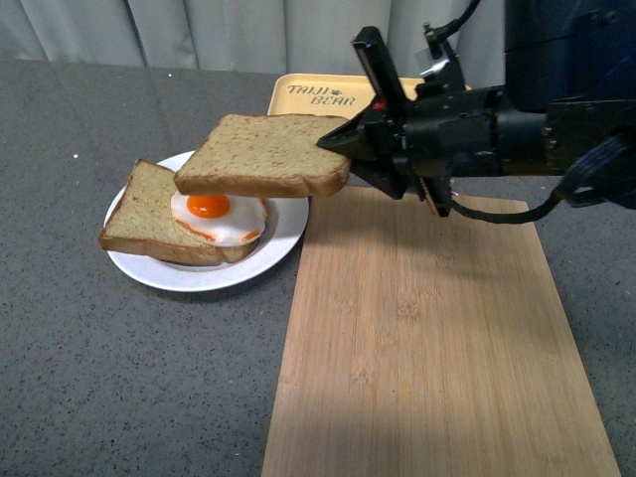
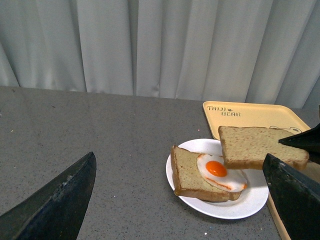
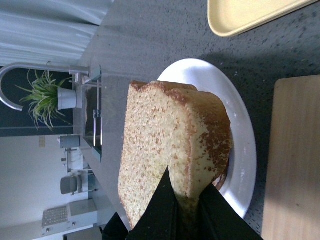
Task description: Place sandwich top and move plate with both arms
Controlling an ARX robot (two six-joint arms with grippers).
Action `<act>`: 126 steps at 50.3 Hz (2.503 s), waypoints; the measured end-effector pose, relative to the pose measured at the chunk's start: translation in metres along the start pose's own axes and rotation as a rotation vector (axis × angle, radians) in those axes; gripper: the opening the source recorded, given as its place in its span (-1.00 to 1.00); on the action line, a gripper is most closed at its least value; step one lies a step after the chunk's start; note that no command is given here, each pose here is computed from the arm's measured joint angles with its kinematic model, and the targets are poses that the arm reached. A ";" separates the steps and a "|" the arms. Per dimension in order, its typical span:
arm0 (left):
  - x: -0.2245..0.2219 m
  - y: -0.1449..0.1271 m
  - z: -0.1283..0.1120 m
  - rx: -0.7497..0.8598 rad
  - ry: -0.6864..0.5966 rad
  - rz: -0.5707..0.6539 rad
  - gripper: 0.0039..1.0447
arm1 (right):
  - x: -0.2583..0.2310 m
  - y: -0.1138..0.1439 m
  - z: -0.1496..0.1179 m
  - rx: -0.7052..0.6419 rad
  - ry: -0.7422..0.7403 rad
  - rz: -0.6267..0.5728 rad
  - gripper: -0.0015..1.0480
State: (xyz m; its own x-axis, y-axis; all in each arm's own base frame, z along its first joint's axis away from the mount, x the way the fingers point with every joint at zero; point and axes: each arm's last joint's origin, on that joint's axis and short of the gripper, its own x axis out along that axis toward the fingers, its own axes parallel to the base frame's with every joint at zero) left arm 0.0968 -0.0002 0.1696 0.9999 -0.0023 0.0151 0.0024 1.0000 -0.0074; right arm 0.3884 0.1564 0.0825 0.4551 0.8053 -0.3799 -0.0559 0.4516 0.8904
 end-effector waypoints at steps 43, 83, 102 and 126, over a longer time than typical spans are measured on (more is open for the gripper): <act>0.000 0.000 0.000 0.000 0.000 0.000 0.88 | 0.002 0.002 -0.016 -0.206 -0.074 -0.308 0.46; 0.000 0.000 0.000 0.000 -0.002 0.000 0.88 | -0.203 0.004 -0.090 -0.947 -0.930 -0.649 -0.98; 0.000 0.000 0.000 0.000 -0.002 0.000 0.88 | -0.246 0.012 -0.118 -0.944 -0.911 -0.647 -0.98; 0.000 0.000 0.000 0.000 -0.002 0.000 0.88 | -0.270 0.015 -0.142 -0.947 -0.940 -0.646 -0.98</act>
State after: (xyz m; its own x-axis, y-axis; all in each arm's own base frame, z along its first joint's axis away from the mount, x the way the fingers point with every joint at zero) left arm 0.0967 -0.0002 0.1697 0.9999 -0.0023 0.0170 0.0024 1.0000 -0.0074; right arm 0.1382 0.0003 0.1633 0.9999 0.0015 -0.0109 -0.0015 1.0000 0.0032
